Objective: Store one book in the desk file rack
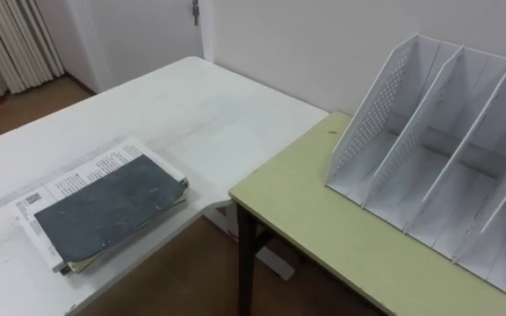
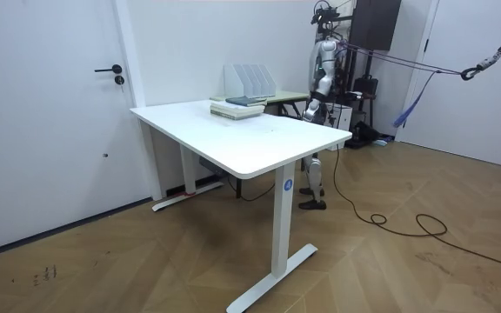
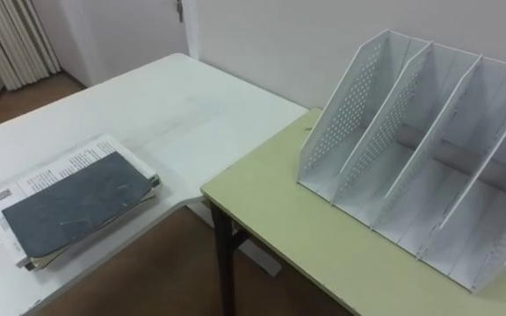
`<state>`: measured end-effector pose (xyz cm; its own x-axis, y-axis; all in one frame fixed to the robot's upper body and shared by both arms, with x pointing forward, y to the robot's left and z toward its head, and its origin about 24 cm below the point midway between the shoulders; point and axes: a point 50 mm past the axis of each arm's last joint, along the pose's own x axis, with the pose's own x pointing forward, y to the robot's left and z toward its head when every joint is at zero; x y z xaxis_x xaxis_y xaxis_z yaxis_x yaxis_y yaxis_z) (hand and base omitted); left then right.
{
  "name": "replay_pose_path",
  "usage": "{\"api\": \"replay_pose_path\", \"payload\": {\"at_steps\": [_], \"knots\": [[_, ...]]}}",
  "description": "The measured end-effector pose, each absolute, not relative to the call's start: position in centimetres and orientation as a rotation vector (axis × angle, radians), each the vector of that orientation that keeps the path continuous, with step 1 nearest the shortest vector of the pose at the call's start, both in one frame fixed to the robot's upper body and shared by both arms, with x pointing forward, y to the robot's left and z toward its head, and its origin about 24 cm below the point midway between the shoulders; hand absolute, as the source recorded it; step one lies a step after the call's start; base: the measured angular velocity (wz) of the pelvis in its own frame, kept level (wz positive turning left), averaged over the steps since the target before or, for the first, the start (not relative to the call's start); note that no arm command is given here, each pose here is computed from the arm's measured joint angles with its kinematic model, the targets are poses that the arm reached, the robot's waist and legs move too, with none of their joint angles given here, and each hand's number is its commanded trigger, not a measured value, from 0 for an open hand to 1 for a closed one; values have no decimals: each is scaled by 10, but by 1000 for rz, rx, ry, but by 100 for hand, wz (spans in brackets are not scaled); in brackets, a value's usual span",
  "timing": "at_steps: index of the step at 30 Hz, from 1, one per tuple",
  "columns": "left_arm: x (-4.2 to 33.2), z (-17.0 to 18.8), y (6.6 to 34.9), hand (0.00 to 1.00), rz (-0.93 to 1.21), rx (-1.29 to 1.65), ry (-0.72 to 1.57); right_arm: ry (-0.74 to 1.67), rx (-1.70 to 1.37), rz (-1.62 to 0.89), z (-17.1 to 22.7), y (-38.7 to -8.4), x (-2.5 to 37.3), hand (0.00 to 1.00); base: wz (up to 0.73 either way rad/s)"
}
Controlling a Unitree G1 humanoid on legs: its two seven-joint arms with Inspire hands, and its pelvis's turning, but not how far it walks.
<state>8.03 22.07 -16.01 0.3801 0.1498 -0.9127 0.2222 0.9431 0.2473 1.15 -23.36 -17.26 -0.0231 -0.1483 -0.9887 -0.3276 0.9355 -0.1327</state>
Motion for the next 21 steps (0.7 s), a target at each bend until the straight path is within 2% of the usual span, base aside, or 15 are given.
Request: {"api": "replay_pose_path", "payload": {"at_steps": [6, 14, 21], "knots": [[103, -154, 202, 0, -274, 604, 1075, 1567, -417, 182, -173, -233, 18, 0, 0], [136, -135, 164, 0, -566, 990, 801, 1544, -473, 242, -172, -232, 28, 0, 0], [150, -121, 136, 0, -678, 1103, 646, 1517, -496, 238, -172, -232, 38, 0, 0]]}}
